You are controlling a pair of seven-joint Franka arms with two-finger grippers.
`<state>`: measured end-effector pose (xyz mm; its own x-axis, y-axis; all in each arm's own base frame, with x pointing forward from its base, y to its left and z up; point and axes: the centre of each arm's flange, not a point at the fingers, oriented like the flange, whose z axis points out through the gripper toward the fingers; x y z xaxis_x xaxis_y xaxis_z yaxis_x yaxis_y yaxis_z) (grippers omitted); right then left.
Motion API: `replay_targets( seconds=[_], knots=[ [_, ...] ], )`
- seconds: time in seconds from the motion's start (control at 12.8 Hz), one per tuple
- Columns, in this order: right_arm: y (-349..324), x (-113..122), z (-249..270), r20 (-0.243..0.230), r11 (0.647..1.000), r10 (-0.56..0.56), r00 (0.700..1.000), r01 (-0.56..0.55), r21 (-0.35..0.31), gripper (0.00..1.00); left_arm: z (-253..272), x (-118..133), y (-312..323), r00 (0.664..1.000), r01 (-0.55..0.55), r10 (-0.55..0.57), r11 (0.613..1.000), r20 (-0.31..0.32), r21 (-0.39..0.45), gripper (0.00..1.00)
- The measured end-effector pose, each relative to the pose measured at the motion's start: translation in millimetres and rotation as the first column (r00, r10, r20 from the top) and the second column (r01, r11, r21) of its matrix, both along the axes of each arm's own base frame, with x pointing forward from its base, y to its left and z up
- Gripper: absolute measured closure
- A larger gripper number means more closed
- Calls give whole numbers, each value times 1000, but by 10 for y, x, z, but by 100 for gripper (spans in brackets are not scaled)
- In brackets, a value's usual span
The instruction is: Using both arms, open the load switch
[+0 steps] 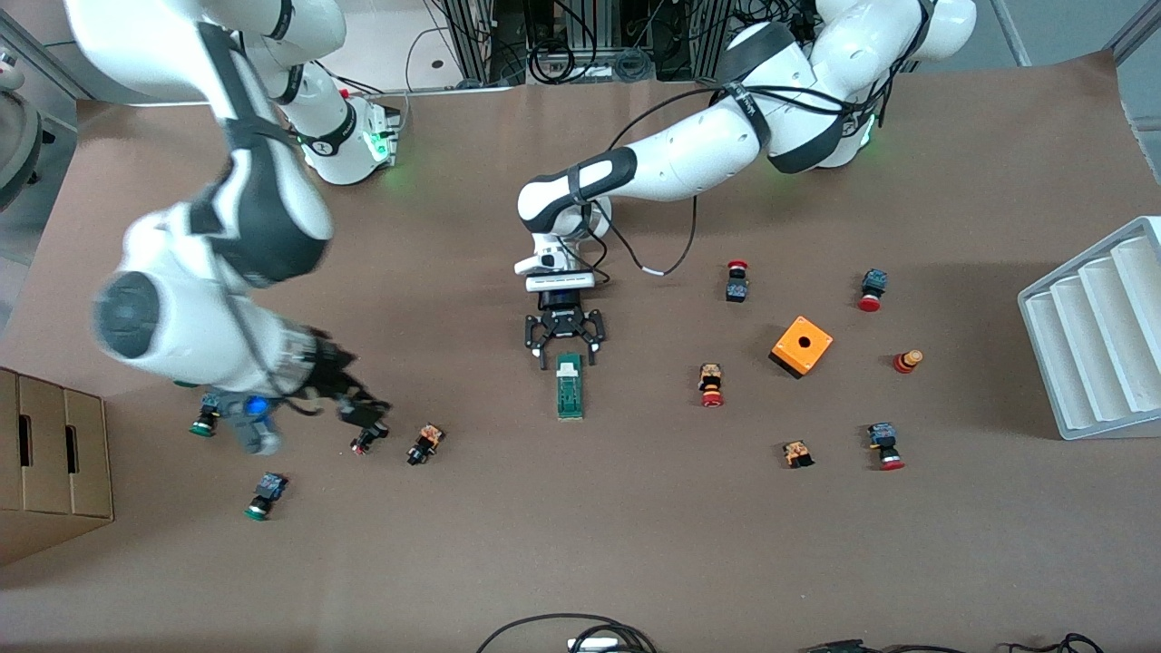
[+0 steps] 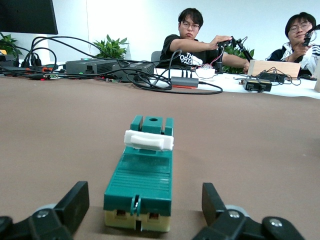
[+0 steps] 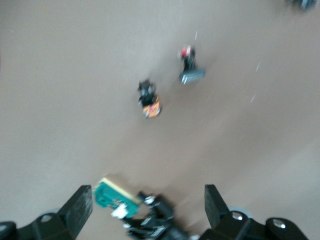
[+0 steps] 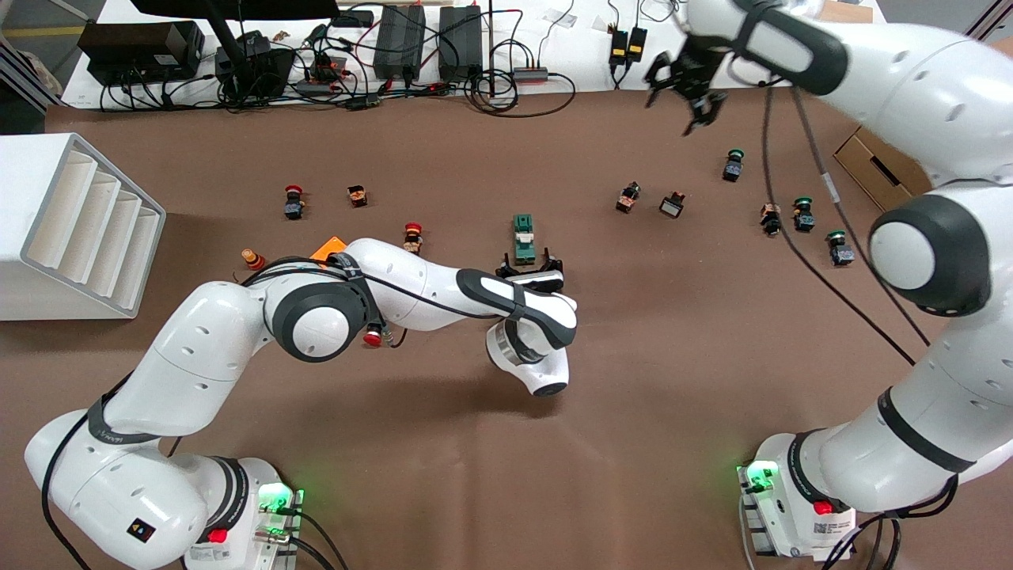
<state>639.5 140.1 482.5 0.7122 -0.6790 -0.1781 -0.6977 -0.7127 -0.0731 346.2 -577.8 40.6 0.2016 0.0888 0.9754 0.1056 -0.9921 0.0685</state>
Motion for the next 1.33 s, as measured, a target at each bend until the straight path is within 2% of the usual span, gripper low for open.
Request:
replay_targets(
  seconds=[0.08, 0.23, 0.47, 0.7, 0.78, 1.02, 1.33],
  knots=[
    [-317, -29, 170, 25, 995, 100, 995, -101, 8, 0, 7, -2, -1, 1000, -3, 3, 1000, -5, 2, 0],
    [-823, -163, 480, 80, 962, 274, 958, -274, -14, 0, 40, -10, -8, 999, -16, 16, 1000, -27, 6, 0],
    [-1261, -519, 887, 133, 869, 495, 859, -486, -94, 0, 202, -7, -42, 996, -42, 44, 999, -71, 27, 0],
    [-1919, -809, 1206, 185, 769, 640, 746, -623, -147, 0, 541, 10, -159, 994, -42, 44, 999, -100, 14, 0],
    [-2148, -881, 1241, 193, 743, 669, 717, -651, -157, 0, 647, 0, -193, 993, -47, 48, 999, -106, 12, 0],
    [-2338, -918, 1224, 193, 707, 707, 680, -688, -164, 0, 946, -79, -301, 989, -60, 60, 998, -134, 8, 0],
    [-2275, -815, 1084, 183, 698, 716, 674, -698, -160, 0, 1476, -134, -400, 976, -84, 91, 995, -196, 43, 0]
  ],
)
